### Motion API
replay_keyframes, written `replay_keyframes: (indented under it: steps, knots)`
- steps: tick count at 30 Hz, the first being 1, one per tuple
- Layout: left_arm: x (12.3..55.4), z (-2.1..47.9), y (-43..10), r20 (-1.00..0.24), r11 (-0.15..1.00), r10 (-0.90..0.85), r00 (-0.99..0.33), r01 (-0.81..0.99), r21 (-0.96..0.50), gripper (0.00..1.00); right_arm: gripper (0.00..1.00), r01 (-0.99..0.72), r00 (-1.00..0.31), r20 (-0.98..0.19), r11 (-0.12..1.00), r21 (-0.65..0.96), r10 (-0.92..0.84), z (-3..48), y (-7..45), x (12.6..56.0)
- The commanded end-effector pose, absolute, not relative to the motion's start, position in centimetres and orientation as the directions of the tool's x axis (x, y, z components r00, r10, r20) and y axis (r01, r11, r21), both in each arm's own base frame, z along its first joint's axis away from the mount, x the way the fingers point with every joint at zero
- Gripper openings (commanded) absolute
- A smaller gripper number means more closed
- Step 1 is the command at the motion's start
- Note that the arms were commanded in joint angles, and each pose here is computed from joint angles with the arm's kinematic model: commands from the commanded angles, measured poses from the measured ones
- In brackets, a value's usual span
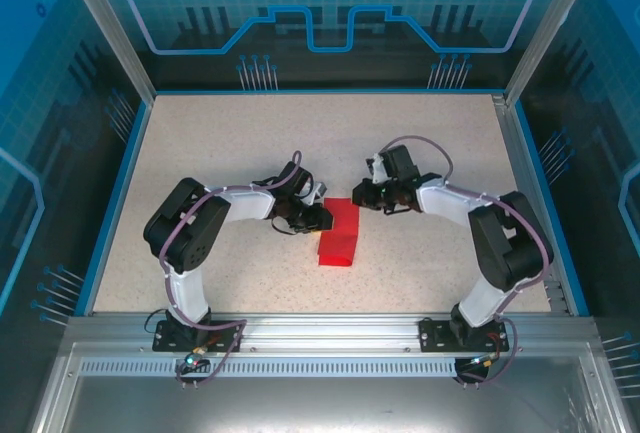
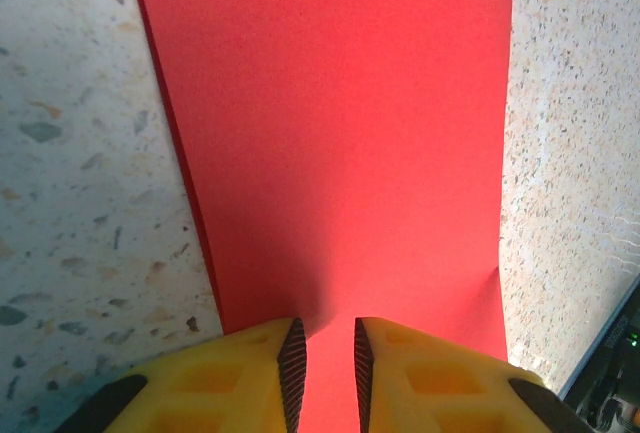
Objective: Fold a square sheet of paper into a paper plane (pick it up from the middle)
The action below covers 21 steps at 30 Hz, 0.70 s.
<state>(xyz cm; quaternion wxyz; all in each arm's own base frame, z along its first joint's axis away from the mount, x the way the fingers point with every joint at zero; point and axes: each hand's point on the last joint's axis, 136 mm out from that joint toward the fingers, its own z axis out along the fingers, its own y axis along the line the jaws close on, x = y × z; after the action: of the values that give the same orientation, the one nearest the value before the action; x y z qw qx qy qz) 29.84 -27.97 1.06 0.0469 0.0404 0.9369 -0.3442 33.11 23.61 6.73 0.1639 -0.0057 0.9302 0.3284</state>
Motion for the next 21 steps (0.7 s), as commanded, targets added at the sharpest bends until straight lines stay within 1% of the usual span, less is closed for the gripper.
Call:
replay_keyframes:
  steps: [1,6,15,21]
  knots:
    - [27.1,-6.6,-23.9,-0.028,0.902,0.07,-0.997,0.075,-0.425,0.26,0.1,-0.08,-0.975,-0.211,0.768,0.635,0.073,5.0,25.0,29.2]
    - [27.3,-6.6,-24.0,-0.026,0.903,0.074,-0.997,0.078,-0.422,0.26,0.09,-0.088,-0.985,-0.169,0.785,0.614,0.022,3.2,25.8,27.0]
    - [27.3,-6.6,-24.0,-0.026,0.905,0.072,-0.997,0.077,-0.418,0.26,0.09,-0.106,-0.99,-0.141,0.812,0.574,-0.03,1.2,25.5,27.0]
    - [27.3,-6.7,-23.9,-0.024,0.908,0.074,-0.997,0.077,-0.413,0.26,0.09,-0.131,-0.991,-0.103,0.817,0.562,-0.089,0.5,24.9,25.6]
